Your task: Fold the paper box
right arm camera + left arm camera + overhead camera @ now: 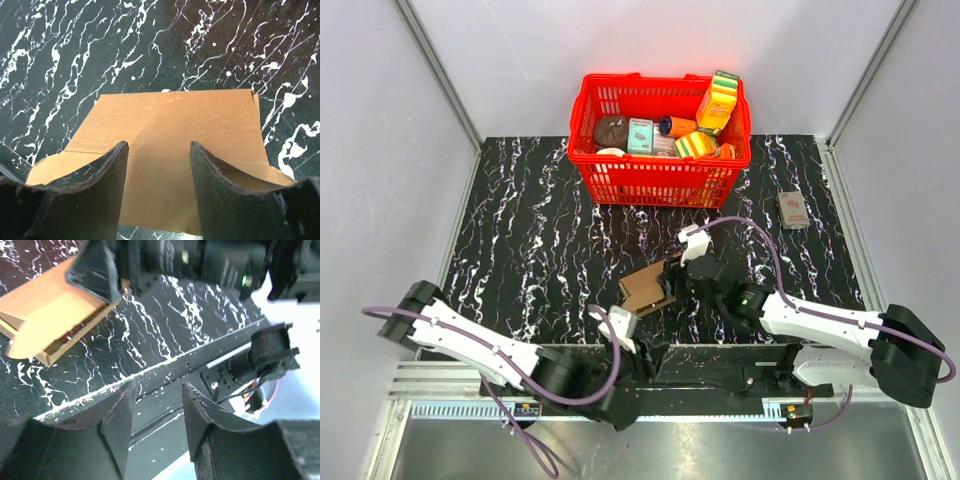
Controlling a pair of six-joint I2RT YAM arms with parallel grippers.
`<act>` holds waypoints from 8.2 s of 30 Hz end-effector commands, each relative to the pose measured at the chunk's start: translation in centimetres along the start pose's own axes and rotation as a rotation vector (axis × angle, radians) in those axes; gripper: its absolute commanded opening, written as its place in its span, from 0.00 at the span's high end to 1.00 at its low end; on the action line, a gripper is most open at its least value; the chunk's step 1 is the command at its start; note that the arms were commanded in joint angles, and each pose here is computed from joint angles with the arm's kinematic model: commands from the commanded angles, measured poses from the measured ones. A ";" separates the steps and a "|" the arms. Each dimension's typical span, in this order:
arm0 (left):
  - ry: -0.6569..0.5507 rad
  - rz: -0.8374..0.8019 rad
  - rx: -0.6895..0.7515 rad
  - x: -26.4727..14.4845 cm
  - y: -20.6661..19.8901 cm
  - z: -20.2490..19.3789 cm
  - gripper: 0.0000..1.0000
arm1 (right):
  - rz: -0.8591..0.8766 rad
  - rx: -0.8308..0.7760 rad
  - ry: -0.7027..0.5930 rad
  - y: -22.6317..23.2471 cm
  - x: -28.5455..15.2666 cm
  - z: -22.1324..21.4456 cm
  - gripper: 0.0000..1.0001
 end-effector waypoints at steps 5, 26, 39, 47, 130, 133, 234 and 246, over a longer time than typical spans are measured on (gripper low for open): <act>-0.151 0.071 -0.126 -0.7 4.5 4.3 0.54 | 0.040 0.034 0.001 0.3 0.1 -1.3 0.41; -0.078 0.233 -0.260 0.4 12.1 0.0 0.60 | 0.049 0.009 0.011 0.4 0.4 -1.5 0.41; -0.084 0.151 -0.328 5.4 14.0 0.3 0.62 | 0.064 0.002 0.011 0.5 0.3 -1.5 0.40; -0.041 0.119 -0.293 7.3 13.1 0.1 0.62 | 0.064 0.003 0.012 0.6 0.5 -1.6 0.40; 0.044 0.060 -0.201 11.2 16.6 0.6 1.00 | 0.088 0.018 0.046 0.5 0.2 -2.9 0.41; 0.044 0.058 -0.202 11.3 16.6 0.6 1.00 | 0.089 0.019 0.051 0.5 0.2 -3.1 0.41; 0.184 0.142 -0.234 12.1 16.9 0.5 0.52 | 0.137 0.192 0.350 -6.6 2.0 -4.4 0.35; 0.200 0.177 -0.143 13.5 17.4 0.7 0.59 | 0.111 0.324 0.336 -6.2 0.6 -4.6 0.43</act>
Point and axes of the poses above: each gripper's point midway between its finger pads, its own x axis out along the fingers, its own y axis along the line the jaws close on, z = x × y, the point moved 4 cm from there along -x, back along the fingers, and after that the axes turned 2 degrees about -x, right-handed, at the moved point
